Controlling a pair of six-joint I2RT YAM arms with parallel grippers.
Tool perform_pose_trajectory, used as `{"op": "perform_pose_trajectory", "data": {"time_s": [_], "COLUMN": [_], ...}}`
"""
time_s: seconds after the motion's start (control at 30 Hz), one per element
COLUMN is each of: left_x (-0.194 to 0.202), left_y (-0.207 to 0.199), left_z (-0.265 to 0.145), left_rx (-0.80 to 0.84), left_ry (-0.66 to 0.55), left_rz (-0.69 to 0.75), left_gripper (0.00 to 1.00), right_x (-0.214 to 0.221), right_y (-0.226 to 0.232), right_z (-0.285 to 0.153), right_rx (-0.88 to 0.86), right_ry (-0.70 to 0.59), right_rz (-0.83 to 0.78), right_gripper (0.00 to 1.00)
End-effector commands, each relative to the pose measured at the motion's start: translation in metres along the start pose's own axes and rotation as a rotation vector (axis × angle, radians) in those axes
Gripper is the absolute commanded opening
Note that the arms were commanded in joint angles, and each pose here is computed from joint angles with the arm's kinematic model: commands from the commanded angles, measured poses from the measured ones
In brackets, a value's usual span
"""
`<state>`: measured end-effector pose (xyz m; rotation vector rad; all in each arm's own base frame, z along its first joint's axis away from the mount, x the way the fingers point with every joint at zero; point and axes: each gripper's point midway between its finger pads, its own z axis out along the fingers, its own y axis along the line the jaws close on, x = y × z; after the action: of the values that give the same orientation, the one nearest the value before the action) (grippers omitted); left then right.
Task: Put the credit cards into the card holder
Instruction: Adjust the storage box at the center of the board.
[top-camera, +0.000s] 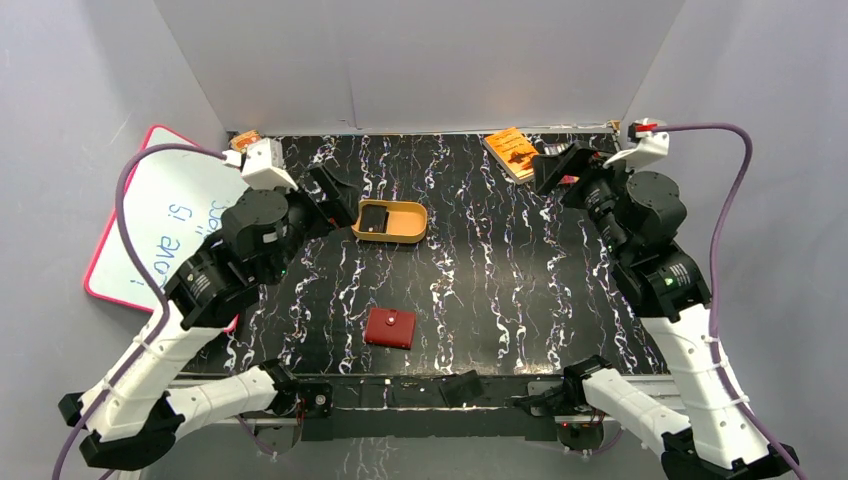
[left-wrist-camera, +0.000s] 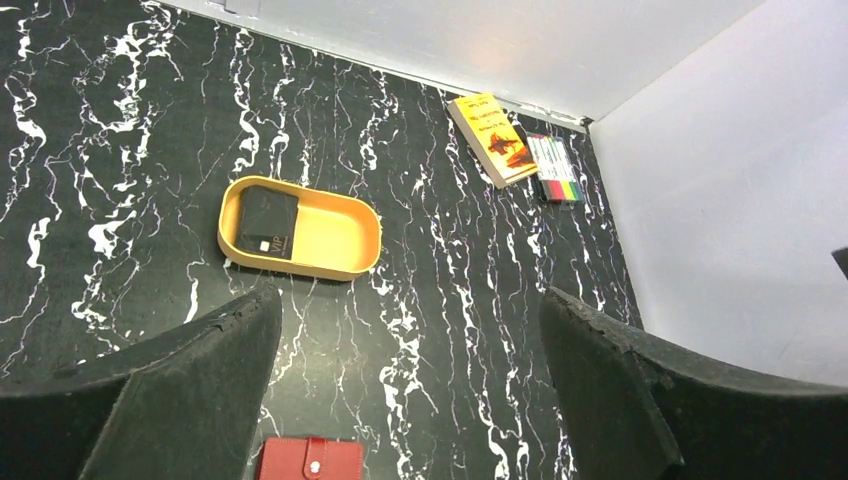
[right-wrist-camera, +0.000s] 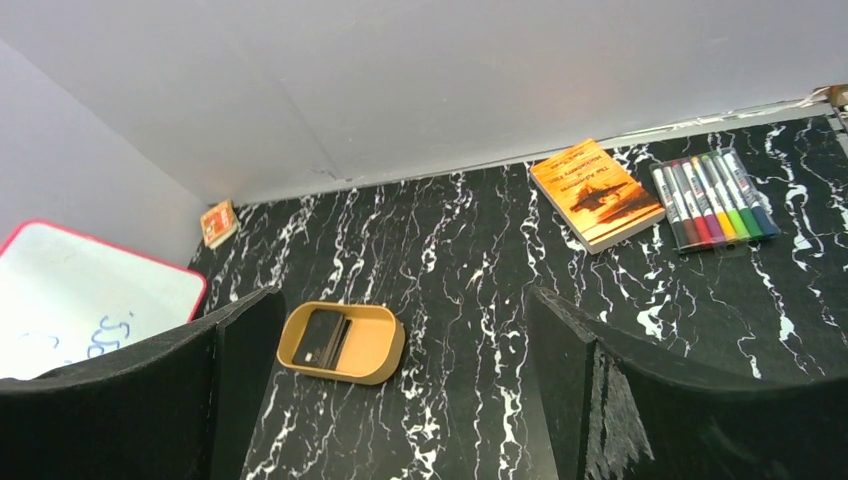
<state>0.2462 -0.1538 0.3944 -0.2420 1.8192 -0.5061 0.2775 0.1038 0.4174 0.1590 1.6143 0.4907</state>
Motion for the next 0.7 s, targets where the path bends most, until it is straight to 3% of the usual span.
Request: {"op": "perform_pose_trajectory", "data": {"time_s": [0.0, 0.27, 0.47, 0.67], "left_x": [-0.011, 0.024, 0.088, 0.162], "left_y": [0.008, 0.015, 0.058, 0.106], "left_z": [-0.011, -0.006, 0.015, 0.031], "left_rx": [0.024, 0.048, -0.107, -0.257], "left_ry": [-0.066, 0.022, 0.137, 0.261], "left_rz": [-0.005, 0.085, 0.157, 0.156], "left_gripper": [0.97, 0.97, 0.96, 0.95], "right_x": [0.004, 0.043, 0.090, 0.159], "right_y": [0.016, 0.030, 0.050, 0.052], "right_z": [0.006, 0.032, 0.052, 0.075], "right_rx": [-0.089, -0.143, -0.290, -0.265], "right_ry": [0.026, 0.189, 0.338, 0.514], "right_rz": [-0.058, -0.015, -0.016, 0.058], "right_gripper": [0.98, 0.99, 0.98, 0.98]}}
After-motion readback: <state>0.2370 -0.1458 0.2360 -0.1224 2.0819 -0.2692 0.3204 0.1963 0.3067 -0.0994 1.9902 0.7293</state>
